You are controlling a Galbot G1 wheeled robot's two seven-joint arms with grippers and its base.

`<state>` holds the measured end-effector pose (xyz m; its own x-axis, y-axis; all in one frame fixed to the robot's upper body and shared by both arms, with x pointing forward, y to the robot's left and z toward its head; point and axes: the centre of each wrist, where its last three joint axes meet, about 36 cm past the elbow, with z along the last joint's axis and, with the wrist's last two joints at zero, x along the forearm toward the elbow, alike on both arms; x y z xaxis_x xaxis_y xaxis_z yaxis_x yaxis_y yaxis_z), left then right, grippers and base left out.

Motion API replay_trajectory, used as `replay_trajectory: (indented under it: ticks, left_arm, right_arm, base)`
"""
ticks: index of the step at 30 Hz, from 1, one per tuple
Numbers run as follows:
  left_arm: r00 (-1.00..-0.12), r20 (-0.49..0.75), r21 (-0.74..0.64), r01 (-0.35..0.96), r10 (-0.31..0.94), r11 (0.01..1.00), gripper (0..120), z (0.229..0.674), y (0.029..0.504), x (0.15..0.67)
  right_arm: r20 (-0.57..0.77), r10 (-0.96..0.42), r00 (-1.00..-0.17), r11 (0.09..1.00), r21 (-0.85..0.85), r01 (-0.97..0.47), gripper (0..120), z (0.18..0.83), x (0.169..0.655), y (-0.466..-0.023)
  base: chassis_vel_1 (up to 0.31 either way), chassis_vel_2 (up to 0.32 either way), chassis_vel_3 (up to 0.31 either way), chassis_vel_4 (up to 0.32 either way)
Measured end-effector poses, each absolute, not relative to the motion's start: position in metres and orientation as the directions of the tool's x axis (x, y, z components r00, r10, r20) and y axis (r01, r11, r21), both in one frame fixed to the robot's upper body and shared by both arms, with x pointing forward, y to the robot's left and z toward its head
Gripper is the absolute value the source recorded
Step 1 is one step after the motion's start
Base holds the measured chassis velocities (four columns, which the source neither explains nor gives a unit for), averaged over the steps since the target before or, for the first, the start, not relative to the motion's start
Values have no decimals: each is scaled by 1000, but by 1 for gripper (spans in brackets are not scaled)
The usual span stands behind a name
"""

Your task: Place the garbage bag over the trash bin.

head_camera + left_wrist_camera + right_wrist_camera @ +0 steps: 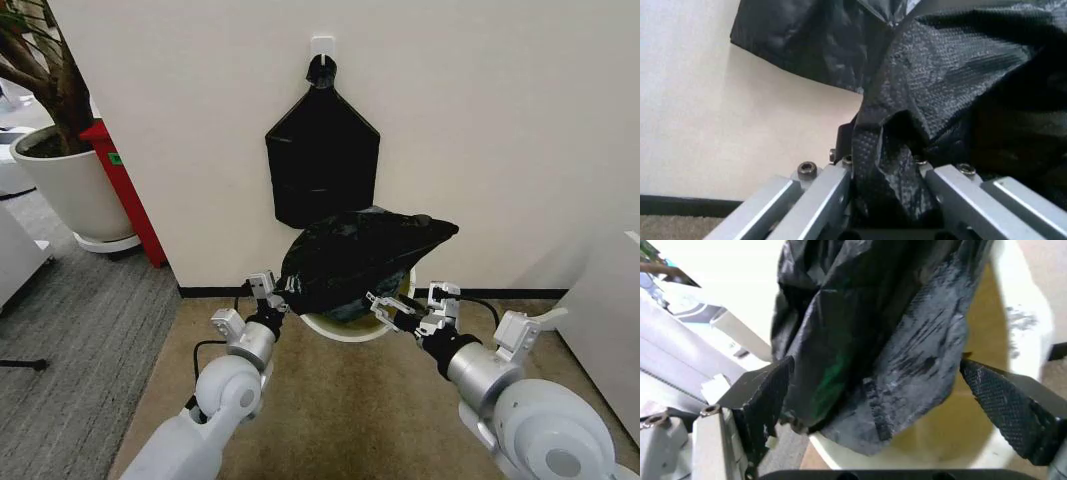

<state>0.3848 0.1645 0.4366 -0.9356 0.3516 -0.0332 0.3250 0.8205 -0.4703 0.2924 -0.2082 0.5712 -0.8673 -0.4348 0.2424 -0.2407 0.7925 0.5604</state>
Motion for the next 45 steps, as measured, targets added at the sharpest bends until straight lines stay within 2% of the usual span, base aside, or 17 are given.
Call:
replay_trajectory:
  ticks: [12, 17, 18, 22, 26, 27, 31, 36, 45]
  left_arm:
    - [-932, -36, -469, 334, 360, 817, 3, 437, 163, 383]
    - [-931, -35, -470, 336, 364, 816, 3, 437, 163, 382]
    - [-931, -35, -470, 336, 364, 816, 3, 437, 163, 382]
    - [-930, -34, -471, 337, 365, 815, 3, 437, 162, 382]
    - [-932, -28, -471, 330, 360, 818, 3, 436, 161, 383]
    - [-932, -28, -471, 330, 360, 818, 3, 436, 161, 383]
    - [-940, -10, -467, 306, 341, 830, 3, 433, 160, 385]
    - [-944, -2, -471, 293, 331, 832, 3, 430, 160, 386]
    - [-965, 38, -512, 205, 260, 834, 3, 428, 160, 393]
  right_arm:
    - [213, -483, -849, 748, 605, -273, 86, 566, 294, -201]
    - [213, -486, -848, 741, 615, -270, 66, 562, 296, -200]
    - [213, -486, -848, 741, 615, -270, 66, 562, 296, -200]
    - [209, -488, -847, 736, 620, -271, 53, 561, 296, -200]
    - [201, -499, -843, 726, 628, -280, 34, 562, 294, -198]
    - [201, -499, -843, 726, 628, -280, 34, 562, 294, -198]
    - [198, -515, -834, 713, 639, -288, 17, 563, 289, -195]
    - [205, -524, -827, 706, 648, -287, 2, 561, 284, -192]
    - [279, -511, -813, 708, 673, -214, 0, 551, 276, -191]
  base:
    - [0, 0, 0, 0]
    - [0, 0, 0, 0]
    - [0, 0, 0, 0]
    - [0, 0, 0, 0]
    - [0, 0, 0, 0]
    - [0, 0, 0, 0]
    - [0, 0, 0, 0]
    - [0, 0, 0, 0]
    - [0, 0, 0, 0]
